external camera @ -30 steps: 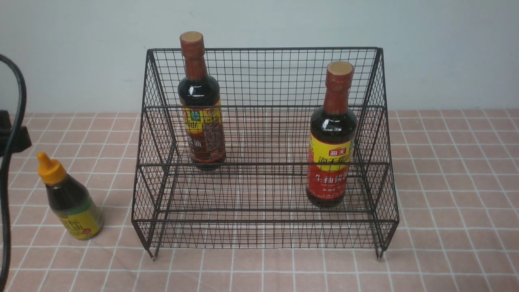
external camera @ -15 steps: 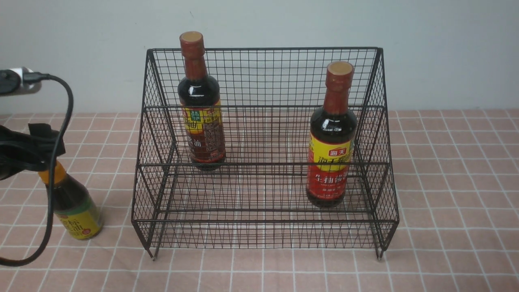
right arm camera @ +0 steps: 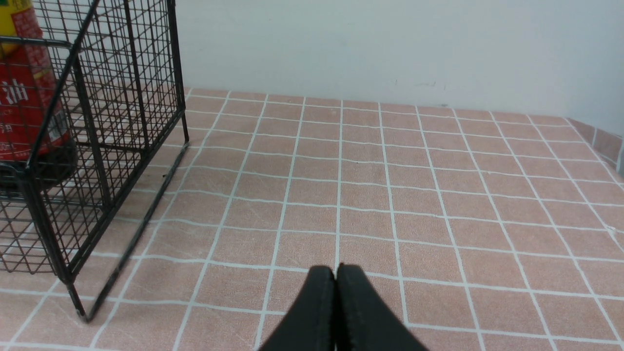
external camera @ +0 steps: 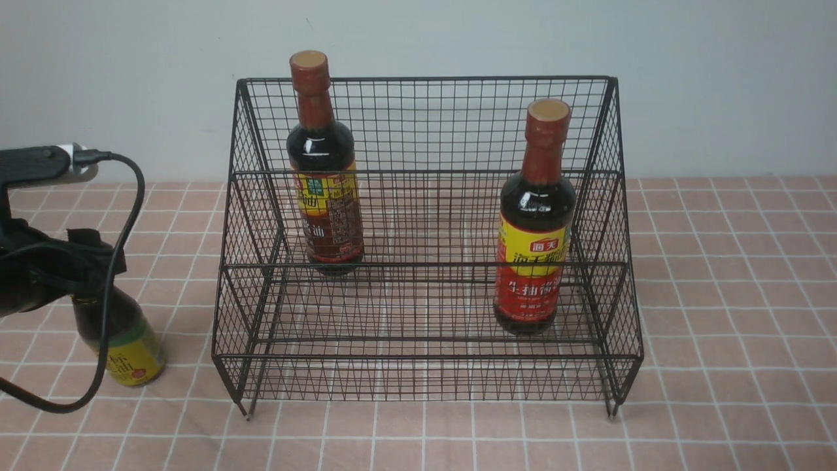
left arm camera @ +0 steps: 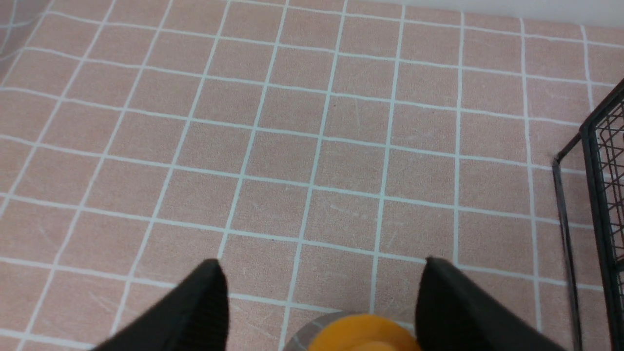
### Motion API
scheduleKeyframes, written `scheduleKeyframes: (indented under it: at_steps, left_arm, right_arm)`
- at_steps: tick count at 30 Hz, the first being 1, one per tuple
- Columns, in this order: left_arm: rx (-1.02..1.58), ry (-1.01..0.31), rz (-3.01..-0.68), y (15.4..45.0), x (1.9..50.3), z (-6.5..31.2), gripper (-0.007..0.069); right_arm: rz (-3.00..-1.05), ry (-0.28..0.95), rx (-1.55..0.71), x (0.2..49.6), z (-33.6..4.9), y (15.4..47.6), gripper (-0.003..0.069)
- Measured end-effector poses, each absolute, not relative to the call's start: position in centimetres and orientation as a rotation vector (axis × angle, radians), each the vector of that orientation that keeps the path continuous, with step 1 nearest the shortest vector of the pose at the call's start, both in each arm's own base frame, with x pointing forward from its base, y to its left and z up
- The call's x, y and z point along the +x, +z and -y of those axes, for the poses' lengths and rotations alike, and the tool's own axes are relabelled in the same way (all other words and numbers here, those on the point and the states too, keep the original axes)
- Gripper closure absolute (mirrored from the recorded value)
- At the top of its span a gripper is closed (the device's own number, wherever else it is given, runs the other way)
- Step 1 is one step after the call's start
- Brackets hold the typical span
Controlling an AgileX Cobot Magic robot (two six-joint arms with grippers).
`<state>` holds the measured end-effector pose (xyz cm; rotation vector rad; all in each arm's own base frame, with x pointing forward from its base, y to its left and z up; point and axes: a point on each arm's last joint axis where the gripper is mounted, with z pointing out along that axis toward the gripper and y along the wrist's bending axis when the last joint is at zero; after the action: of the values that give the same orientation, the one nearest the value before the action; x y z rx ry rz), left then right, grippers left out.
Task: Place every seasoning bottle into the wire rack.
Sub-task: Use the left arm to grab the condiment bottle closest to it, then use the left arm to put the condiment bottle back on the shelf
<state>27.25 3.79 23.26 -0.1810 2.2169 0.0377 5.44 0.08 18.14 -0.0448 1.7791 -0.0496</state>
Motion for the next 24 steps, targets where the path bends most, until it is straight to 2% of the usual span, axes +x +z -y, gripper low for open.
scheduleKeyframes:
  at_steps: [2,7,10,16,17,18,22,24]
  left_arm:
    - [-0.181,0.036,-2.220,23.2,27.2,-3.8,0.0372]
    - [-0.168,0.012,-2.246,23.9,26.9,-3.5,0.0365]
    - [-0.140,-0.018,-2.249,25.9,26.6,-3.2,0.0365]
    - [-0.064,-0.051,-2.104,34.4,25.0,-2.4,0.0365]
    - [-0.061,-0.053,-2.098,34.7,24.9,-2.4,0.0365]
    - [-0.038,-0.067,-2.052,36.6,24.0,-1.8,0.0365]
    - [0.059,-0.146,-1.955,39.8,21.9,0.5,0.0365]
    - [0.116,-0.185,-1.927,40.5,21.1,1.6,0.0365]
  right_arm:
    - [-1.779,-0.050,-0.045,5.4,-0.1,18.1,0.0673]
    - [-1.779,-0.050,-0.045,5.4,-0.1,18.1,0.0673]
    - [-1.779,-0.050,-0.045,5.4,-0.1,18.1,0.0673]
    - [-1.779,-0.050,-0.045,5.4,-0.1,18.1,0.0673]
    - [-1.779,-0.050,-0.045,5.4,-0.1,18.1,0.0673]
    - [-1.779,-0.050,-0.045,5.4,-0.1,18.1,0.0673]
    - [-1.779,-0.050,-0.045,5.4,-0.1,18.1,0.0673]
    - [-1.779,-0.050,-0.045,5.4,-0.1,18.1,0.0673]
